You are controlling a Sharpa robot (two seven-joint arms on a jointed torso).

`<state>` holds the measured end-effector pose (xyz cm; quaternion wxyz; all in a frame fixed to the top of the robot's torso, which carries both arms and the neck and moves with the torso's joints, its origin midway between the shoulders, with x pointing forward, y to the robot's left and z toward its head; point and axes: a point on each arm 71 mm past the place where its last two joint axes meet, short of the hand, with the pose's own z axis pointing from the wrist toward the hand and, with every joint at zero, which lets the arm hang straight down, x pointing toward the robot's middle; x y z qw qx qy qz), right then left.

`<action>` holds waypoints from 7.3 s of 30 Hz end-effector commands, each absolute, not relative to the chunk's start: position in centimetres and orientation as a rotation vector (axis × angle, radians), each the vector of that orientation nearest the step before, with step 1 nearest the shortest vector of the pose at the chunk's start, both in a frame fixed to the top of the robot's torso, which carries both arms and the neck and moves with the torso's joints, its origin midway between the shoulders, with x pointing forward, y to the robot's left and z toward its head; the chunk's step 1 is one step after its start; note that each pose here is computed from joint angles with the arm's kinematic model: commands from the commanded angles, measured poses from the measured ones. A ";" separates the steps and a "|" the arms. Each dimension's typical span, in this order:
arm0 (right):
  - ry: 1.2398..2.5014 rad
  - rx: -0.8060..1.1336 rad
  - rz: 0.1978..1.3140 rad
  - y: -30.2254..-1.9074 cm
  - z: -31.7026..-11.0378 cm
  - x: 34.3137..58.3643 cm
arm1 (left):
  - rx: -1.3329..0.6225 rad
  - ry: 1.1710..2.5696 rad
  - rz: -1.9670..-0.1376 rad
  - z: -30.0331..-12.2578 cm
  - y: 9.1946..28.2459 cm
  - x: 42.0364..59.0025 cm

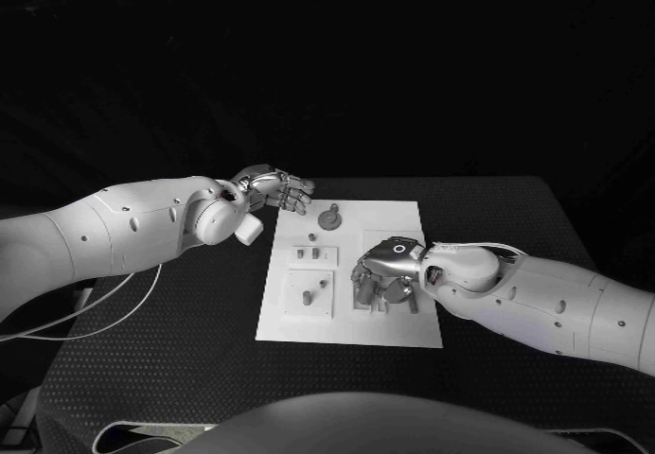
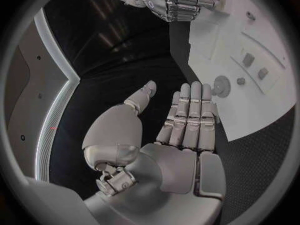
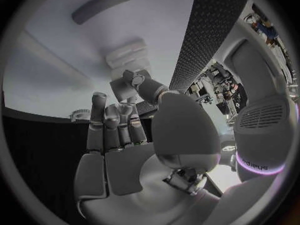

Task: Assemble the parts on the task board

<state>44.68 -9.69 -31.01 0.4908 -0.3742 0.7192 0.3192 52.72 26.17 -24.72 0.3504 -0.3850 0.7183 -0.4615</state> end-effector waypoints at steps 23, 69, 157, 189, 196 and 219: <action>1.781 -0.959 0.816 -8.4 -31.1 43.8 | -0.986 1.870 -1.212 -24.6 26.0 52.7; 1.816 -0.982 0.787 -8.4 -31.6 43.9 | -0.985 1.878 -1.210 -24.7 26.0 52.6; 2.422 0.072 0.314 -18.9 -32.4 45.0 | -0.984 1.877 -1.202 -24.6 26.3 52.4; 2.425 -0.260 0.166 -16.6 -35.9 43.3 | -0.981 1.890 -1.210 -24.7 26.1 52.3; 2.419 -0.169 0.225 -16.7 -35.8 43.3 | -0.983 1.889 -1.206 -24.7 26.2 52.3; 2.369 0.450 0.496 -17.8 -32.5 43.9 | -0.976 1.898 -1.201 -24.7 26.3 52.2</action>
